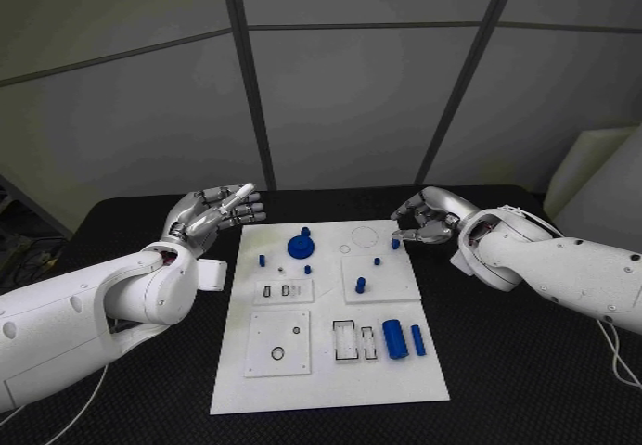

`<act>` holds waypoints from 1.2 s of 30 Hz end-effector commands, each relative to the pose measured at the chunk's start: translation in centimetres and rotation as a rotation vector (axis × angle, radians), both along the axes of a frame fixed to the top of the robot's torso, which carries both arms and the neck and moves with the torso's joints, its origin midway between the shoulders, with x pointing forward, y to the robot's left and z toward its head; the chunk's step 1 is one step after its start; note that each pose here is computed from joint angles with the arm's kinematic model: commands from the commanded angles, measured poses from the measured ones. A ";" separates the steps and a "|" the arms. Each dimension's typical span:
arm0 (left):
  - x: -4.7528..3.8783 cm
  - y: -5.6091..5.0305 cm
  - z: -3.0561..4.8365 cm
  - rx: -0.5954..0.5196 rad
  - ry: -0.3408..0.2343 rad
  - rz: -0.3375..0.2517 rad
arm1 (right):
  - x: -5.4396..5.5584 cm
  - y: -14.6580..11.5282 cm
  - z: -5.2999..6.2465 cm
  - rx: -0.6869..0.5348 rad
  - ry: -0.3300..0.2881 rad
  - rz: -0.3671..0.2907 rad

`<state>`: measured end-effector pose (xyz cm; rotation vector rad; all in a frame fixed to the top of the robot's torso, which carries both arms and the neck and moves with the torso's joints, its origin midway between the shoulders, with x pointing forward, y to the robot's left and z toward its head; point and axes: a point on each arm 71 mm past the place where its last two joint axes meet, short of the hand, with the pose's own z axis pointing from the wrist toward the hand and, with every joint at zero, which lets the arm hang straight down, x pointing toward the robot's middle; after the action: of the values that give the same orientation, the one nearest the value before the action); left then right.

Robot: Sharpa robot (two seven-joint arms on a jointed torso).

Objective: Assemble the parts on the task board

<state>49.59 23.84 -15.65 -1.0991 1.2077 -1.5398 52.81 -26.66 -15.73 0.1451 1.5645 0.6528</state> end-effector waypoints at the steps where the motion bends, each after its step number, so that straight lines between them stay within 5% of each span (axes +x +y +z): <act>1: 0.03 -0.2 0.07 -0.003 -0.006 -0.016 | -0.1 0.0 -0.5 0.061 0.021 0.060; 12: 0.15 -0.1 -0.15 -0.001 -0.002 -0.013 | 0.4 -0.7 -2.1 0.034 0.048 0.032; 36: 0.24 0.0 -0.21 0.001 -0.002 -0.009 | 1.0 -0.8 -3.1 -0.019 0.092 0.016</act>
<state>49.83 24.00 -15.99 -1.1047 1.2102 -1.5328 53.75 -27.50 -18.70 0.1673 1.6383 0.6607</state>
